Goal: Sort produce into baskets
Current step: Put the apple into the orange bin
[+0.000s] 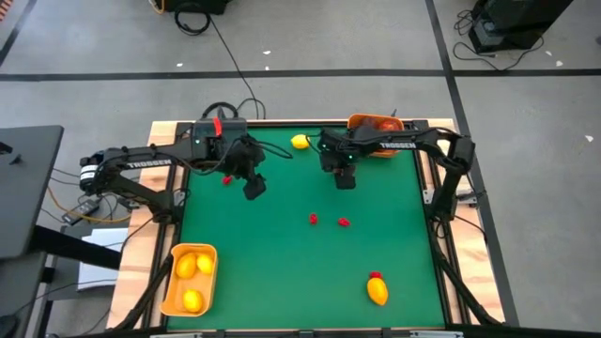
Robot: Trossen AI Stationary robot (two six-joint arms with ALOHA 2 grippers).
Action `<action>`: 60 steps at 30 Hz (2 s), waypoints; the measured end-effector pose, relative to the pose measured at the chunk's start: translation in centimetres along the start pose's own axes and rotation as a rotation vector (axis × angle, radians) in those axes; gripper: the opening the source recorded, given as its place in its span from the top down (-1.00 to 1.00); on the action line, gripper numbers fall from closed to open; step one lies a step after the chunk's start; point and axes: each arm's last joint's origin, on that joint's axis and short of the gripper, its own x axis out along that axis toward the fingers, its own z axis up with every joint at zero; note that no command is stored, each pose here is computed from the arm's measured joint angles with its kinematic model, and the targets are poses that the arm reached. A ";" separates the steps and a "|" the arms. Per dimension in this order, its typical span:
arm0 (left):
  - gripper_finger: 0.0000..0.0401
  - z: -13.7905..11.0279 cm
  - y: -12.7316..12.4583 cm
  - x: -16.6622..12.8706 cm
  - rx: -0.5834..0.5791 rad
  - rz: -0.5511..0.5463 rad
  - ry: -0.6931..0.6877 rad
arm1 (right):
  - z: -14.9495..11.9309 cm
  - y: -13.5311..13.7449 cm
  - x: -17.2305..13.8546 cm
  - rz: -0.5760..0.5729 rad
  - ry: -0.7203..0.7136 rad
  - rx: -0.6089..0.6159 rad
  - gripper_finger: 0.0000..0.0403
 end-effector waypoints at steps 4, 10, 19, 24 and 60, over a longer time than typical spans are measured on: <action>-0.36 -0.2 0.0 0.0 -0.043 0.004 0.021 | -0.5 0.2 0.9 -0.016 0.098 -0.006 -0.60; -0.36 -0.3 0.1 0.0 -0.048 0.007 0.034 | -1.0 0.4 0.5 -0.024 0.153 0.006 -0.57; -0.36 -0.2 0.1 0.0 0.009 0.011 0.022 | -1.4 1.1 -2.8 -0.021 0.101 0.043 -0.58; -0.36 -0.2 0.1 0.0 0.013 0.012 0.024 | -2.4 1.4 -2.9 0.019 0.187 0.043 -0.61; -0.36 0.7 0.0 0.0 0.026 0.059 -0.087 | -3.1 2.4 0.0 0.170 0.082 0.481 0.90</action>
